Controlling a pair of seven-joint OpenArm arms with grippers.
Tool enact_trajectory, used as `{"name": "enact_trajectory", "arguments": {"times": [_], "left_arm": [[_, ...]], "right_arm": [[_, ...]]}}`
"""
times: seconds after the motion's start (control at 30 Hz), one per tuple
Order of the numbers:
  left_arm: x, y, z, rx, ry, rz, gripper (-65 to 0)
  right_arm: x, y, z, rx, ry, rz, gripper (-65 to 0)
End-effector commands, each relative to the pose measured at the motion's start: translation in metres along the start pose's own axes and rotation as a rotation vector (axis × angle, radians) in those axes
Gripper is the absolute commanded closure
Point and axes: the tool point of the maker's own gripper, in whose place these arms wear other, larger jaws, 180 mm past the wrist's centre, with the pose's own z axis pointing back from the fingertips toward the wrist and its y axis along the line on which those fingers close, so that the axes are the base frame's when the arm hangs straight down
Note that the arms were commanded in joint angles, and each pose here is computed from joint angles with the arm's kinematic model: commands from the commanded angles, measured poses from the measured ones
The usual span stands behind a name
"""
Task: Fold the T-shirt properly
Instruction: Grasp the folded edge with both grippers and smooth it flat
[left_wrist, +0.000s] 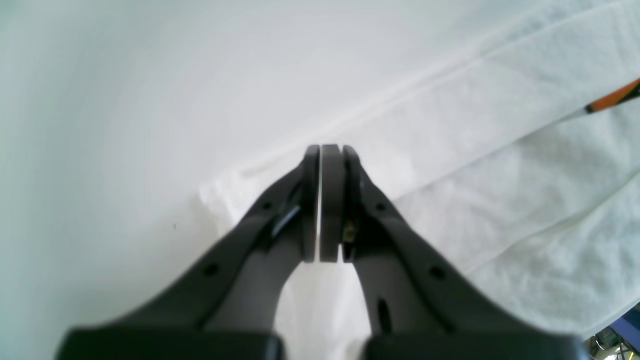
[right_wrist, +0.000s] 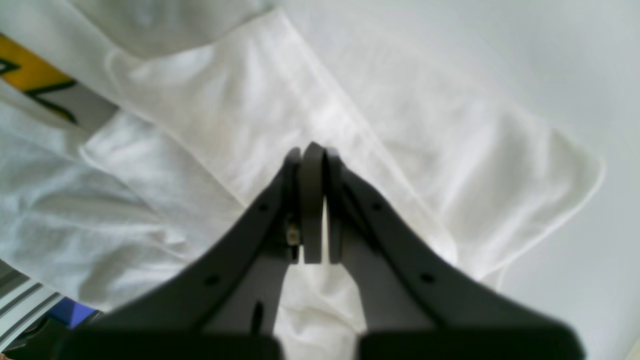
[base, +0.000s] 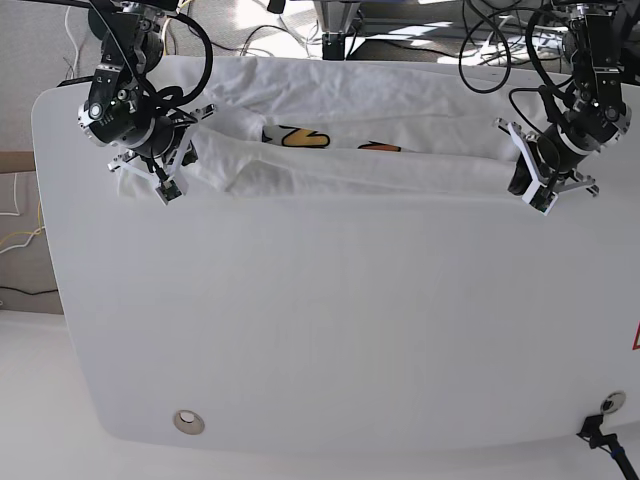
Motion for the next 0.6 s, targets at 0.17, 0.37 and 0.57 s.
{"name": "enact_trajectory", "arguments": {"times": [0.17,0.37,0.57], "left_arm": [[-0.032,-0.012,-0.004,-0.037,0.061,0.063,0.0],[-0.056,-0.005,-0.016,-0.043,0.117,0.123,0.0],[-0.054,0.012,-0.031,-0.027,0.116,0.163,0.0]], "right_arm": [[-0.019,0.005,-0.009,0.034,0.003,-0.034,0.0],[-0.038,0.002,-0.038,0.094,0.023,-0.117,0.0],[-0.03,-0.022,-0.054,0.091,-0.002,-0.15,0.0]]}}
